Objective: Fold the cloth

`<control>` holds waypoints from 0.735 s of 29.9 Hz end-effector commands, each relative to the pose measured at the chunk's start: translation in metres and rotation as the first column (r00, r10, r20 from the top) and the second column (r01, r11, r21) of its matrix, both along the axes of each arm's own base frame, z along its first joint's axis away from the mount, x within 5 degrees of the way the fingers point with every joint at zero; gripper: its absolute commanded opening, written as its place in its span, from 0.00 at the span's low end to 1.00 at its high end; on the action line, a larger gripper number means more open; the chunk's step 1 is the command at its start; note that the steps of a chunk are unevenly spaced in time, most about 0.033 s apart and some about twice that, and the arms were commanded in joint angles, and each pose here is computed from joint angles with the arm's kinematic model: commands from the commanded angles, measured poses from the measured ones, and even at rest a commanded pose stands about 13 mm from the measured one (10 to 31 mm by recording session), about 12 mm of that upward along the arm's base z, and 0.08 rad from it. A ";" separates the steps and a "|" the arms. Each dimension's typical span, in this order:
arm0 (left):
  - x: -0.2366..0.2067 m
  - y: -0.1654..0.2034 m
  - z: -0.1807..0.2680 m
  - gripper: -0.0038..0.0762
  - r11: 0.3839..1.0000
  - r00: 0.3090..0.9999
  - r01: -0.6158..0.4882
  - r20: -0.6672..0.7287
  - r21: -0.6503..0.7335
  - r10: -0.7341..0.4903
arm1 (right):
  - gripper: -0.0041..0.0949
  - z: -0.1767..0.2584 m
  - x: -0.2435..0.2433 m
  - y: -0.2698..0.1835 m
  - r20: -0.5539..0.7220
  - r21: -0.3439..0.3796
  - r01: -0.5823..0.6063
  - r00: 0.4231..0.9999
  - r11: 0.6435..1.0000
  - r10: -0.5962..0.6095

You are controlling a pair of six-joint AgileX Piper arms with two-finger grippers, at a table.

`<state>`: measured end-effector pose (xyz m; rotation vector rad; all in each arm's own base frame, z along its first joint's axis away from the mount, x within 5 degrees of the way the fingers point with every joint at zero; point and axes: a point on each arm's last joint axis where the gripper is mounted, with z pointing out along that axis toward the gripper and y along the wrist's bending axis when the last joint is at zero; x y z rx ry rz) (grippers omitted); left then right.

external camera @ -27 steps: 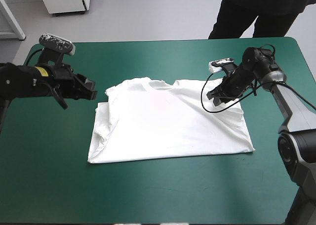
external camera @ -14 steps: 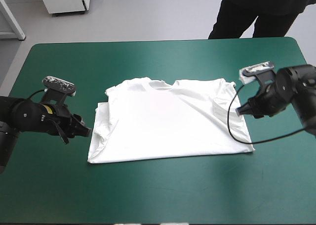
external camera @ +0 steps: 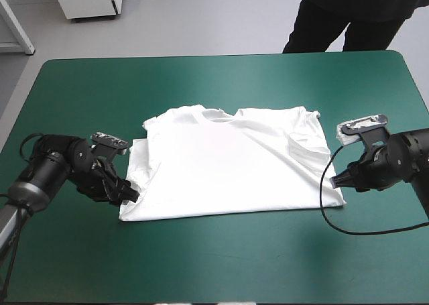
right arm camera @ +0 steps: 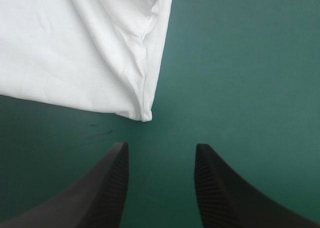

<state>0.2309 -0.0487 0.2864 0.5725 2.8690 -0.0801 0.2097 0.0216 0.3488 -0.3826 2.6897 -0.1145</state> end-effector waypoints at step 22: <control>0.016 -0.008 -0.073 0.62 1.000 0.985 -0.007 -0.175 -0.014 0.005 | 0.46 0.011 0.002 -0.001 0.095 -0.002 -0.001 0.995 1.000 0.001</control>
